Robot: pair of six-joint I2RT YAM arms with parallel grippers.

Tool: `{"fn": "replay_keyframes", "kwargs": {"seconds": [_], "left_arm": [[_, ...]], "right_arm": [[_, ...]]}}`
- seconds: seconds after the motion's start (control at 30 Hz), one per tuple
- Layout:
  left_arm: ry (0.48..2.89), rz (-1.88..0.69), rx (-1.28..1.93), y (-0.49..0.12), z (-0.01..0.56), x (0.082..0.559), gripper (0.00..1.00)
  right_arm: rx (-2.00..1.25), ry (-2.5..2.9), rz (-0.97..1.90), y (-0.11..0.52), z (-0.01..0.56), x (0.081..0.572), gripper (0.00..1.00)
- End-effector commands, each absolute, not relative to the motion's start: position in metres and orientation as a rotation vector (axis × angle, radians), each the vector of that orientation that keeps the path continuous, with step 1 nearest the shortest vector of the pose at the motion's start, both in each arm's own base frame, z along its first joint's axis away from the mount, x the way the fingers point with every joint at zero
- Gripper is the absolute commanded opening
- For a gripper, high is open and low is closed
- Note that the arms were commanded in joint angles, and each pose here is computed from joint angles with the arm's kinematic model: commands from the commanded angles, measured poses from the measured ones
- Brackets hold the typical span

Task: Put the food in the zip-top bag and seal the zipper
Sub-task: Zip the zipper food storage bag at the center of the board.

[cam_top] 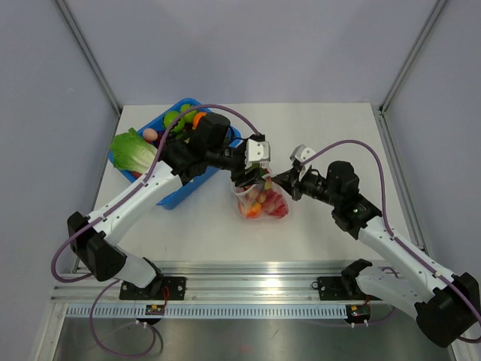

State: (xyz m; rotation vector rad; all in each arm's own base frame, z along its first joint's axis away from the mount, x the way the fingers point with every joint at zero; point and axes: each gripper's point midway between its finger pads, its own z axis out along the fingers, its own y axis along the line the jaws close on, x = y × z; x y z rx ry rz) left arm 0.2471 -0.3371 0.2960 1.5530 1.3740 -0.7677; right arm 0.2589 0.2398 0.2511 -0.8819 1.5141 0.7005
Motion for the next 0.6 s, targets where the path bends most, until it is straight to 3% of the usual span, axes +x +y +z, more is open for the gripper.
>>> {"fn": "replay_keyframes", "kwargs": {"seconds": [0.0, 0.57], "left_arm": [[1.213, -0.793, 1.654, -0.343, 0.313, 0.238, 0.61], [1.218, -0.979, 1.752, -0.363, 0.295, 0.231, 0.52]], "right_arm": [[-0.883, 1.445, 0.717, 0.240, 0.270, 0.254, 0.00], [-0.898, 1.448, 0.719, 0.238, 0.267, 0.249, 0.00]]}}
